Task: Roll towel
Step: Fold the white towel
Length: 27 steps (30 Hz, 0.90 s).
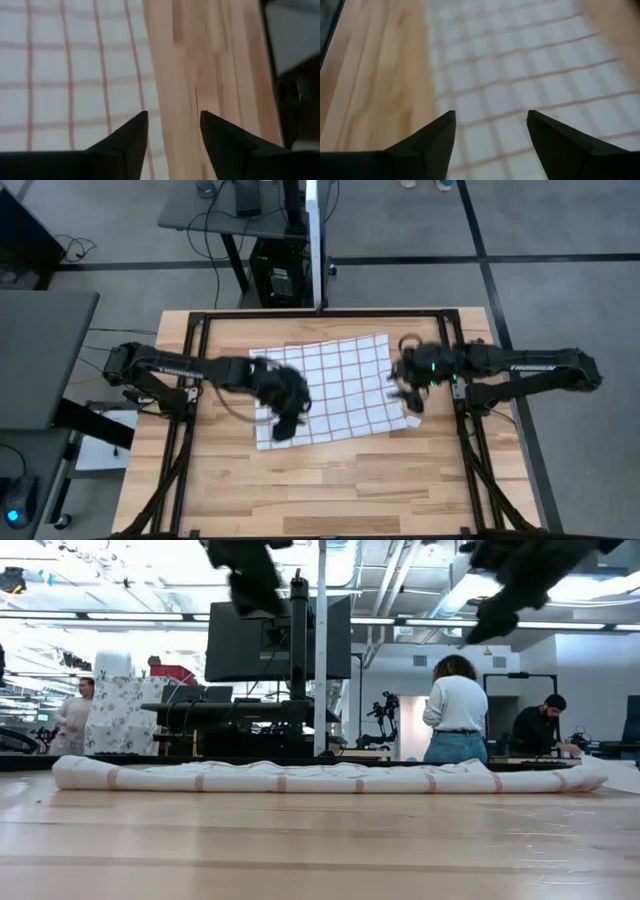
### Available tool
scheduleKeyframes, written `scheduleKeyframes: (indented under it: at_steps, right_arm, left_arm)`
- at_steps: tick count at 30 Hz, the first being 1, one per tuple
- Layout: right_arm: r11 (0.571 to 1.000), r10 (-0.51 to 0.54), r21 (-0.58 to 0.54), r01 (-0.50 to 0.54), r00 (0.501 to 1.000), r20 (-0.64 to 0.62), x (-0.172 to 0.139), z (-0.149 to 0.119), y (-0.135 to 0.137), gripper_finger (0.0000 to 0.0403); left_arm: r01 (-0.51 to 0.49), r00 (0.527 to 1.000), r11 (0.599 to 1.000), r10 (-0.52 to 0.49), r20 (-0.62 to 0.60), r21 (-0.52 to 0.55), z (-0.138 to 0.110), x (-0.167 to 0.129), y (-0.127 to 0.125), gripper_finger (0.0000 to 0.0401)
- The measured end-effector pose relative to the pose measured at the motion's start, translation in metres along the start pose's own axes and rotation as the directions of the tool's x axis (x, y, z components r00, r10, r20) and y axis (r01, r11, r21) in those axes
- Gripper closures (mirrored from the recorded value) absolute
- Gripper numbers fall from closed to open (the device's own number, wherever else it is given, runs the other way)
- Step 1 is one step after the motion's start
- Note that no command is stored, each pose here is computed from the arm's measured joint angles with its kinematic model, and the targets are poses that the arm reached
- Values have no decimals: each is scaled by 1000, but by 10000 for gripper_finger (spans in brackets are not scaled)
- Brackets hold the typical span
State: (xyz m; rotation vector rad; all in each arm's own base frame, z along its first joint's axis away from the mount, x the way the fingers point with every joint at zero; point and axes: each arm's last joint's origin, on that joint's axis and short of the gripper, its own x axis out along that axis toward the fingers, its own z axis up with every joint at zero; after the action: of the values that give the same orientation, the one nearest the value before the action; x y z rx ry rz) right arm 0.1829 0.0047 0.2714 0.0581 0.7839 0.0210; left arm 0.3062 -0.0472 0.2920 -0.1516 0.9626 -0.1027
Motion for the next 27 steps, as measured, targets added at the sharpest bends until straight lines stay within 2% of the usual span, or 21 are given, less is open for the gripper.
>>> scheduleKeyframes:
  at_steps: [2,4,9,12,18,24,27]
  right_arm:
    - [996,36,-81,-37,999,-15,4,-1,20,143]
    - [988,18,-155,-25,999,-45,10,-5,38,141]
    - [947,-147,-304,106,983,-113,37,-20,72,140]
    - [919,-225,-363,154,961,-162,56,-30,86,140]
    - [910,-322,-357,212,904,-282,90,-51,99,140]
    - [908,-372,-327,262,864,-340,105,-64,101,140]
    - [897,-397,-348,273,844,-361,109,-73,98,140]
  left_arm:
    - [-76,994,996,79,-72,45,-12,2,-17,208]
    - [-156,981,984,164,-106,85,-22,4,-32,196]
    - [-305,936,932,332,-120,197,-44,23,-70,185]
    - [-321,923,923,355,-149,212,-56,43,-88,184]
    - [-388,863,903,426,-272,183,-85,85,-107,184]
    - [-500,791,854,518,-326,142,-103,116,-106,184]
    - [-530,769,838,539,-343,129,-108,128,-105,184]
